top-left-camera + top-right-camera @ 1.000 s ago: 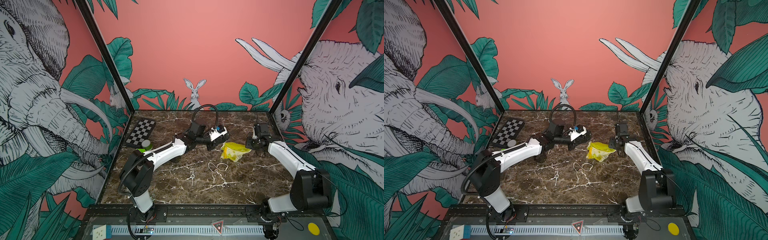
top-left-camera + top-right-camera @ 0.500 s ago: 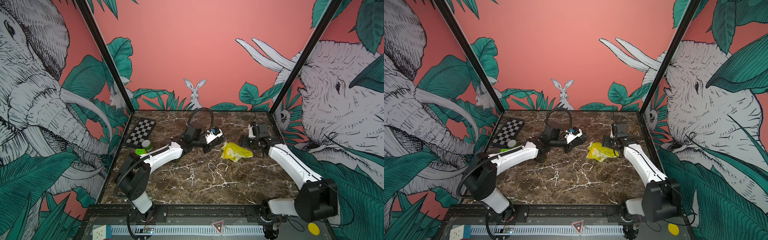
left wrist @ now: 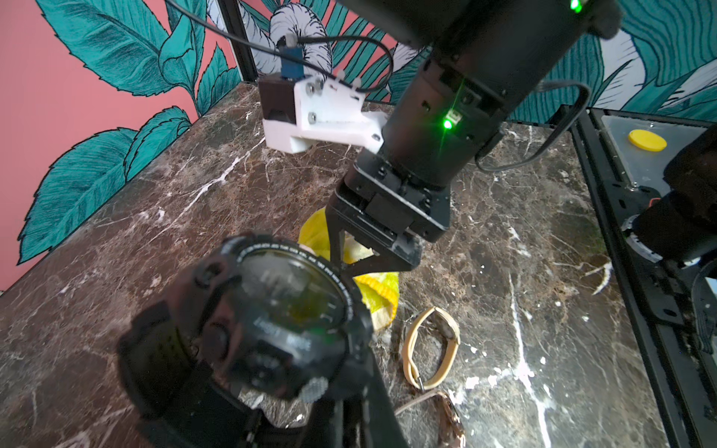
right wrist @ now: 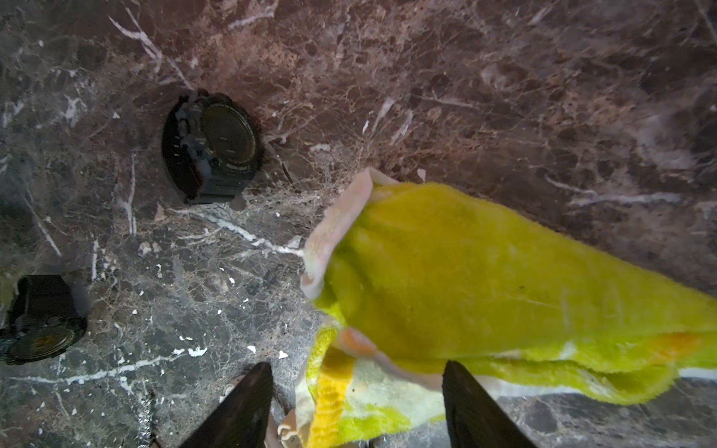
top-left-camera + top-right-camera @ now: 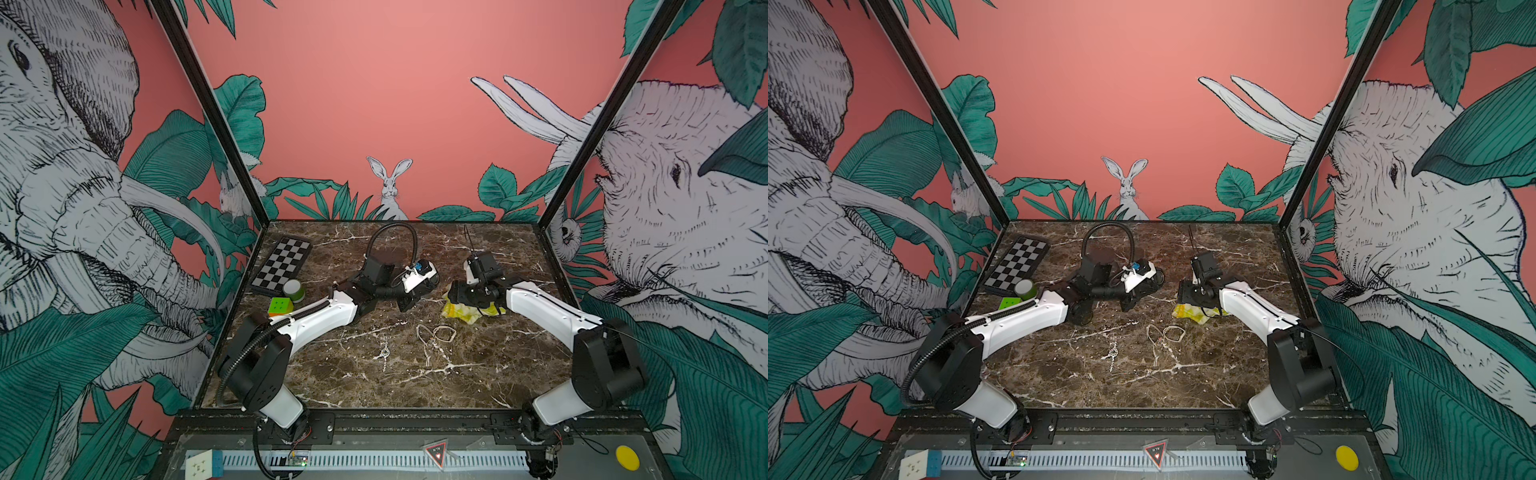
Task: Wipe the watch dial
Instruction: Pick up the cleaning item at the center of the board.
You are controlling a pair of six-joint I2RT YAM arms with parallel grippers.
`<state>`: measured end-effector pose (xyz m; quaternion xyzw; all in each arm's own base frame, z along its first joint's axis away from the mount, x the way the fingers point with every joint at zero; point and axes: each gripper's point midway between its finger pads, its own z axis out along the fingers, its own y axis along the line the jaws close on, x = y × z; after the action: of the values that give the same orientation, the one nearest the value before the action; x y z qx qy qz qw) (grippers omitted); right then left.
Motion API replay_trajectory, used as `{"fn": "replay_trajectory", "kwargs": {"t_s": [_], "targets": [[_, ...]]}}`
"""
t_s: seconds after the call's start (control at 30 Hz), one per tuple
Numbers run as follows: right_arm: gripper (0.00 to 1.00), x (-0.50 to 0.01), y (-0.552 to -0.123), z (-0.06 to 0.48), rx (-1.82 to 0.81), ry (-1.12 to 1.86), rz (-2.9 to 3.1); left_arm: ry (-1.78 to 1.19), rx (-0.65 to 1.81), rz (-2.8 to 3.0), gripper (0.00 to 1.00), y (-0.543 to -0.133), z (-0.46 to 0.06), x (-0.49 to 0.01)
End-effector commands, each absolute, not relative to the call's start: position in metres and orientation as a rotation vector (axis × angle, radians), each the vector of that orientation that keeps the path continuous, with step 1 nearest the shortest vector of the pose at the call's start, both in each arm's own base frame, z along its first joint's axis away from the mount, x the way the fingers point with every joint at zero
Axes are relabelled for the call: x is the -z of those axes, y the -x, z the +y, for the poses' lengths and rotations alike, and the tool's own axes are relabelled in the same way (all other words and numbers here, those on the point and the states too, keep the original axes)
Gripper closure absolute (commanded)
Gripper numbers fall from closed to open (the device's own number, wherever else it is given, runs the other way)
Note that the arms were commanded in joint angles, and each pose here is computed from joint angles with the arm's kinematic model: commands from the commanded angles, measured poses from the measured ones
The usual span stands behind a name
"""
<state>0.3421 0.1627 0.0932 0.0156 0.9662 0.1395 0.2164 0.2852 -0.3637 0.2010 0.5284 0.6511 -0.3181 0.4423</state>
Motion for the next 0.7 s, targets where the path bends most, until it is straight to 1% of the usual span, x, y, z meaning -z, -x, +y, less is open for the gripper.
{"fn": "replay_trajectory", "kwargs": {"t_s": [0.0,0.13,0.2,0.27,0.33,0.43,0.47,0.53,0.67], "targets": [[0.31,-0.090,-0.348,0.162,-0.319,-0.065,2.683,-1.266,0.786,1.555,1.00,-0.285,-0.359,-0.223],[0.32,-0.072,-0.347,0.160,-0.268,-0.069,2.726,-1.265,0.789,1.556,1.00,-0.284,-0.358,-0.221],[0.36,-0.066,-0.346,0.159,-0.250,-0.069,2.743,-1.265,0.790,1.554,1.00,-0.284,-0.358,-0.221],[0.45,-0.066,-0.346,0.157,-0.235,-0.073,2.745,-1.266,0.796,1.553,1.00,-0.283,-0.358,-0.221],[0.56,-0.073,-0.347,0.155,-0.228,-0.074,2.732,-1.266,0.799,1.549,1.00,-0.283,-0.359,-0.222],[0.69,-0.085,-0.348,0.152,-0.211,-0.060,2.705,-1.270,0.805,1.550,1.00,-0.284,-0.361,-0.222],[0.74,-0.102,-0.349,0.150,-0.217,-0.051,2.667,-1.272,0.808,1.548,1.00,-0.284,-0.362,-0.222],[0.85,-0.114,-0.351,0.148,-0.213,-0.038,2.646,-1.274,0.815,1.549,1.00,-0.285,-0.364,-0.222],[0.95,-0.135,-0.356,0.141,-0.268,-0.050,2.606,-1.277,0.834,1.543,1.00,-0.289,-0.370,-0.224]]}}
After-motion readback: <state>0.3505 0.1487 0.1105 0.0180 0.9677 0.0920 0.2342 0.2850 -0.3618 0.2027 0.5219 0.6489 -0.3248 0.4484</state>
